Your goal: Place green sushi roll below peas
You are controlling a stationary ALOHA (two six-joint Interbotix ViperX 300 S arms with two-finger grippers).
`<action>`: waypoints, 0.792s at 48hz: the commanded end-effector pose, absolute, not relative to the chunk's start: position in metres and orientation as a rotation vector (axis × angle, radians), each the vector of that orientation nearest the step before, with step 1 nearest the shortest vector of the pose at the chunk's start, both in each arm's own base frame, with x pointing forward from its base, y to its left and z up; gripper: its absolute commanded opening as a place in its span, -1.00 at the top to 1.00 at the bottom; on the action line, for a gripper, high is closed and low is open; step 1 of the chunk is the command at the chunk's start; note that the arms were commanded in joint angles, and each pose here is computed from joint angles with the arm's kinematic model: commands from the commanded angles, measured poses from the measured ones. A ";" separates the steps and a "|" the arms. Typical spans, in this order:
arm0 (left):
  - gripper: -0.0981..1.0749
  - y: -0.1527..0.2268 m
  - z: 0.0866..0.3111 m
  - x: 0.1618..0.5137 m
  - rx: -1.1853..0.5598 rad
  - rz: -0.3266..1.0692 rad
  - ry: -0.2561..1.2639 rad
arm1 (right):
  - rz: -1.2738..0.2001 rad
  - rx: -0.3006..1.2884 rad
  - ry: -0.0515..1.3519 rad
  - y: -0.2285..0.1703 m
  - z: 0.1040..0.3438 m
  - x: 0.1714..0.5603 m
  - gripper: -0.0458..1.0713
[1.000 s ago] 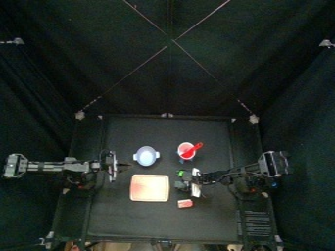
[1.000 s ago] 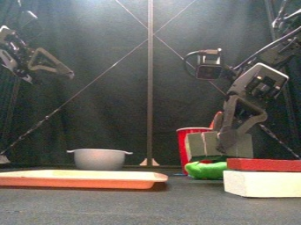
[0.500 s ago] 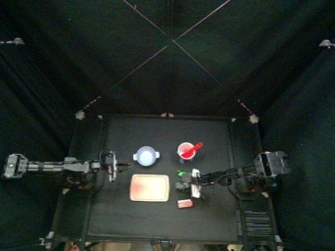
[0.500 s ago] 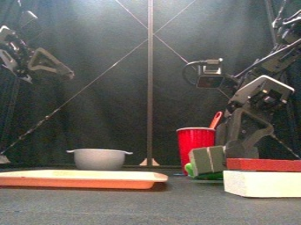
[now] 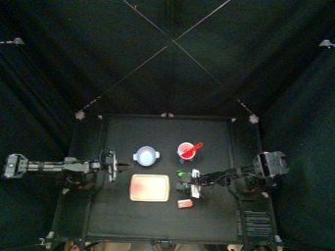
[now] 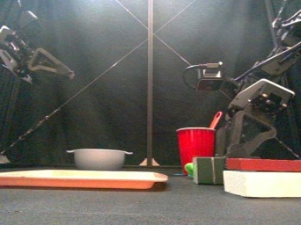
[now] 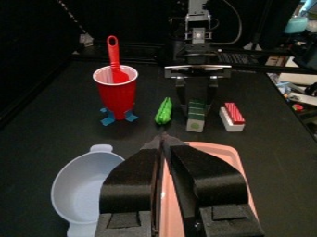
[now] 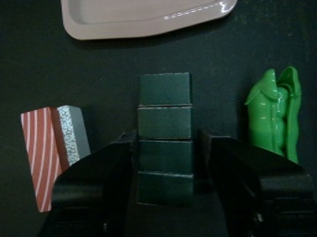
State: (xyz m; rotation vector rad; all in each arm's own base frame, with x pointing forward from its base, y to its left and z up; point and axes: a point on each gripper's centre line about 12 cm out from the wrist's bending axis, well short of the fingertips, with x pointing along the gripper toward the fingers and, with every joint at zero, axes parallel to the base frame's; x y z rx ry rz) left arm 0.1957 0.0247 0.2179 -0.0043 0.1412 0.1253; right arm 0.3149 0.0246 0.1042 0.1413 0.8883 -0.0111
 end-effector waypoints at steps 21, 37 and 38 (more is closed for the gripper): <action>-0.11 0.026 0.224 0.198 0.000 0.128 0.125 | -0.004 0.141 0.844 0.025 0.117 0.320 -0.77; -0.11 0.026 0.224 0.198 0.000 0.128 0.120 | -0.004 0.138 0.836 0.024 0.121 0.324 -0.77; -0.11 0.026 0.224 0.198 0.000 0.128 0.120 | -0.003 0.136 0.833 0.024 0.122 0.324 -0.77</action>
